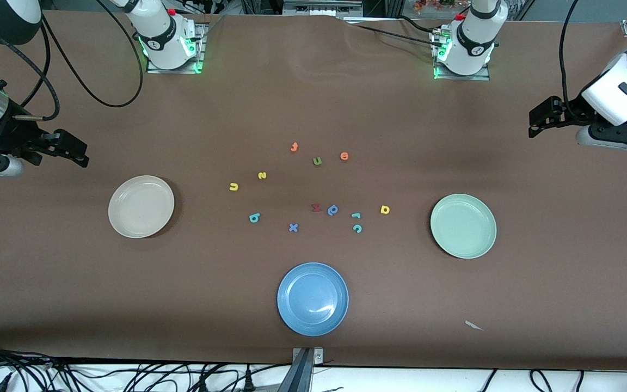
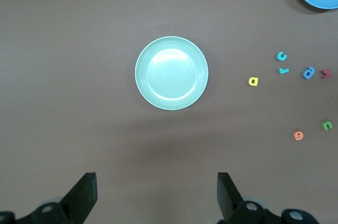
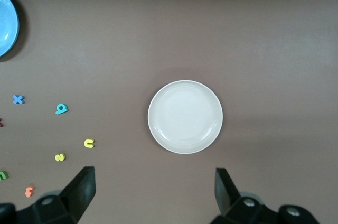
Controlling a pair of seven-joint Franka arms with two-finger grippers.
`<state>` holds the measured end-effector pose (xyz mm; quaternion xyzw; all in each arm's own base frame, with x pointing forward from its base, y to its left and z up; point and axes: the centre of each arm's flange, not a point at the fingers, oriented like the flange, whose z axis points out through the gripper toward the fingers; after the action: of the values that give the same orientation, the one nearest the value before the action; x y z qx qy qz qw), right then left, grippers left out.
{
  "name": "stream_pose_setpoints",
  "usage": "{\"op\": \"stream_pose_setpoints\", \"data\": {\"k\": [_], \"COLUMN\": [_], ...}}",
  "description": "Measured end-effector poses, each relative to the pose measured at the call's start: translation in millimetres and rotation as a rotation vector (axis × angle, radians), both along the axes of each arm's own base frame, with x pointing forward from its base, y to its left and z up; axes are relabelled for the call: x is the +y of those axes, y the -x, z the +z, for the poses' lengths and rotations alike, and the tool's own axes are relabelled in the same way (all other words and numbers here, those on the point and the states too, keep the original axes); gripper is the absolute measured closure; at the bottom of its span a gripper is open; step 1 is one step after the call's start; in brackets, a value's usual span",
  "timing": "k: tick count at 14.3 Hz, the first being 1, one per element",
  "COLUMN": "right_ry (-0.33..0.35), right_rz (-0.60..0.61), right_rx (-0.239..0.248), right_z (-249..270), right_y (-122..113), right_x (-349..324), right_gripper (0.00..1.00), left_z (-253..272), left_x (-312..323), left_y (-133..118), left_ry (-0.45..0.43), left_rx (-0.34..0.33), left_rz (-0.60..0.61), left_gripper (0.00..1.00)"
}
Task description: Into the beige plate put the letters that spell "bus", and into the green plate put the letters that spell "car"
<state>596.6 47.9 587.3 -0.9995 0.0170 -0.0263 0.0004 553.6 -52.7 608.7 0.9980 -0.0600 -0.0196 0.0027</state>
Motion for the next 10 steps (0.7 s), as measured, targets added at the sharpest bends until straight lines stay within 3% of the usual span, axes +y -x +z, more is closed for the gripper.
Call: {"op": "stream_pose_setpoints", "data": {"k": [10], "right_ry": [-0.001], "right_rz": [0.004], "right_rx": [0.003], "right_z": [-0.2], "right_y": [0.4], "right_x": [2.1], "right_gripper": [0.00], "left_z": [0.0], "left_x": [0.0], "left_y": [0.0], "left_ry": [0.000], "left_rx": [0.000], "left_rz": [0.000], "left_gripper": [0.00]}}
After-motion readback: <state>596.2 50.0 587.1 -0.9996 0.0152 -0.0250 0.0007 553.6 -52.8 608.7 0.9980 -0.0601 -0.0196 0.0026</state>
